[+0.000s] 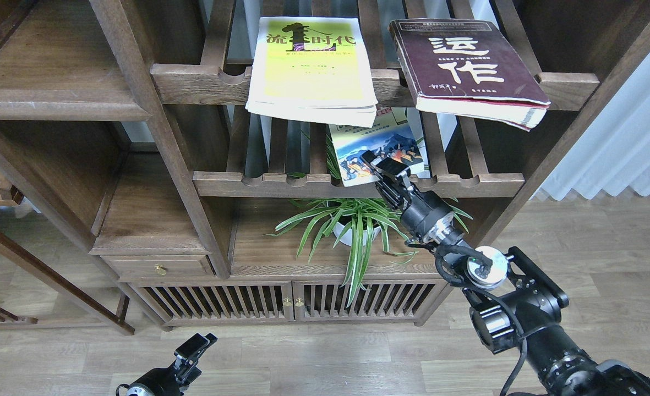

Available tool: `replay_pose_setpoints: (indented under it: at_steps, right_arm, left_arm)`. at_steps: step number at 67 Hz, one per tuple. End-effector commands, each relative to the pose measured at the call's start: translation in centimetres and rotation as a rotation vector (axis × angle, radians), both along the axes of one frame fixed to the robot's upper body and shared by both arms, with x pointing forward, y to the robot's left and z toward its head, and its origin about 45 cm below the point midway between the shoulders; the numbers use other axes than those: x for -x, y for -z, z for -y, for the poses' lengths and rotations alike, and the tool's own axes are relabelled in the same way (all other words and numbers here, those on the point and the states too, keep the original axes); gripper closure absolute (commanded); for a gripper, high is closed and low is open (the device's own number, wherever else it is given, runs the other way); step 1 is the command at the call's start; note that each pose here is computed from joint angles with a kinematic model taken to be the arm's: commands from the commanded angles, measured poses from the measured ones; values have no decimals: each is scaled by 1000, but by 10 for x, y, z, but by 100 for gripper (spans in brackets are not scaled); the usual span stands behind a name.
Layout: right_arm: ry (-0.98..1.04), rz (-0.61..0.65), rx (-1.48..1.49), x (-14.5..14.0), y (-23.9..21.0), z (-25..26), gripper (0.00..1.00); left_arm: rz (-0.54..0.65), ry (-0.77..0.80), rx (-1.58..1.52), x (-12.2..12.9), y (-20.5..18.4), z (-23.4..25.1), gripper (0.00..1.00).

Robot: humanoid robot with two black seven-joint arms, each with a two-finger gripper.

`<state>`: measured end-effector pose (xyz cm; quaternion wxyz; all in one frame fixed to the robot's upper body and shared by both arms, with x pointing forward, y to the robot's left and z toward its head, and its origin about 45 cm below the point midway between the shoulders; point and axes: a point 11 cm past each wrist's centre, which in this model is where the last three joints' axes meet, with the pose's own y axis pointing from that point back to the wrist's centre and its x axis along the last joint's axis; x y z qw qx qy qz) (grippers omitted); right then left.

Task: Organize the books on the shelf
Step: 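Grasp the blue-covered book with the right gripper and pull it off the shelf, then bring the left gripper to the blue book and take it from the right gripper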

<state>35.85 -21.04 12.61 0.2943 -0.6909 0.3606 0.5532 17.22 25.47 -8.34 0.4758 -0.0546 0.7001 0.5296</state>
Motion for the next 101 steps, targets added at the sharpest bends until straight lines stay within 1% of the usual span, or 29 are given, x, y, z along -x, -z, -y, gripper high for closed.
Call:
replay_pose_setpoints:
  at_steps: [1,4,5,7,9,10,17,29,33,34,40,51,60,65,71,81,89,101]
  right_arm:
    - [-24,25,-42,28,-2,4,96]
    - [-50,26,-44,44,3,6,96]
    - [-61,9,-40,52,8,8,96]
    - [-73,-7,-36,59,13,9,96]
    - [-89,-38,-31,71,22,11,96]
    - [-107,-92,-25,91,37,15,96]
    - [-118,-177,-16,124,59,23,96]
    - [-91,-290,-30,176,83,30,96]
    - [-84,-320,-37,189,89,30,96]
    - [-83,-339,-43,197,93,28,96]
    - [-85,-377,-59,214,100,21,96]
    - [-113,-371,-119,215,99,-14,96]
    - [-170,-369,-122,216,103,-47,96]
    - [-186,-383,-91,220,109,-46,96]
    - [-193,-393,-63,217,116,-43,96]
    - [-183,-428,-29,211,130,-34,96]
    - [-172,-450,-8,207,138,-28,96]
    - [-176,-458,0,207,141,-27,96]
  left_arm:
    - [-1,-1,2,1,0,0,0]
    - [-3,-2,2,2,0,0,0]
    - [-3,0,2,2,1,0,0]
    - [-6,0,0,3,1,0,0]
    - [-6,5,1,3,1,1,0]
    - [-6,14,1,3,1,2,0]
    - [-5,24,6,3,0,4,0]
    - [-4,85,8,2,-1,12,0]
    - [4,100,16,1,-2,18,0]
    - [7,107,22,1,-3,20,0]
    - [13,116,37,1,-5,26,0]
    - [34,139,61,-2,-10,37,0]
    - [88,158,118,-12,-23,59,0]
    - [98,164,141,-11,-26,66,0]
    - [121,175,189,-10,-35,81,0]
    - [136,182,262,2,-45,101,0]
    - [121,175,282,14,-44,105,0]
    - [133,172,325,21,-52,116,0]
